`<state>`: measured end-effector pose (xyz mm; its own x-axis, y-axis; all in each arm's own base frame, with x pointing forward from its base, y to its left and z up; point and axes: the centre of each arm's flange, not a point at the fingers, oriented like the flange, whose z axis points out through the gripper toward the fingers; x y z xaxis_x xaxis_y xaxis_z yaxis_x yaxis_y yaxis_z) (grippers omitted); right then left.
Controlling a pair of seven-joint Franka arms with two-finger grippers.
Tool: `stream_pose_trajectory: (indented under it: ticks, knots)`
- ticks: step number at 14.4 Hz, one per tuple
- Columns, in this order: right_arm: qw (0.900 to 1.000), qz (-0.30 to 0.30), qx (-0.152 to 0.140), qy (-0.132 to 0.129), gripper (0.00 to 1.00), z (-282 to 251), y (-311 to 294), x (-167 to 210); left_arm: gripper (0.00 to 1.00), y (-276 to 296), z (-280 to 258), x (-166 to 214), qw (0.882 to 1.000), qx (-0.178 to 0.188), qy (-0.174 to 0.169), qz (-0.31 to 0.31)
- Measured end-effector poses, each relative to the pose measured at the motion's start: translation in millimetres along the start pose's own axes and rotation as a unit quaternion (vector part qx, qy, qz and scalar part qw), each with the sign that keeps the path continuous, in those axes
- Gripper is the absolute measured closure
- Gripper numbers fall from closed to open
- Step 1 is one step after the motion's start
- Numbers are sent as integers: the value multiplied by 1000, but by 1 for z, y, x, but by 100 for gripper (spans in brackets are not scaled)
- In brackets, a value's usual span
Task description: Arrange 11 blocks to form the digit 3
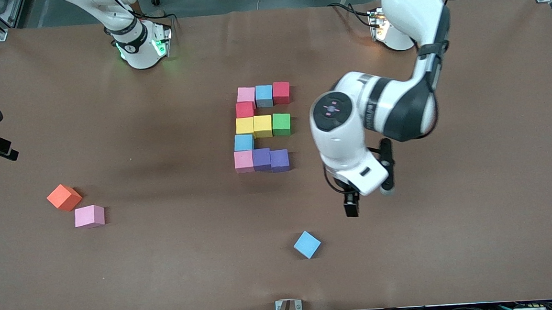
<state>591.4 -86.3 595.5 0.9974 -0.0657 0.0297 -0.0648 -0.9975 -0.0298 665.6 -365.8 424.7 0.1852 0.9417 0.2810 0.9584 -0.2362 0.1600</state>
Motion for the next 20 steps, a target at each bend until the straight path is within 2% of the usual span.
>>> stream_pose_trajectory:
  ticks: [6,9,11,14,20]
  knots:
    - [1000,-27,1,5,0,-4,-31,2,0,20,-14,171,994,8,-49,95]
    - [1000,-26,0,11,0,-9,-31,2,0,7,-14,211,982,31,-62,177]
    - [1000,-27,0,14,0,-11,-31,3,0,-9,-23,226,967,39,-66,241]
    - [1000,-27,0,14,0,-11,-31,3,0,-44,-35,263,936,44,-86,337]
    - [999,-45,-1,17,0,-13,-55,3,0,-112,-63,353,879,13,-128,460]
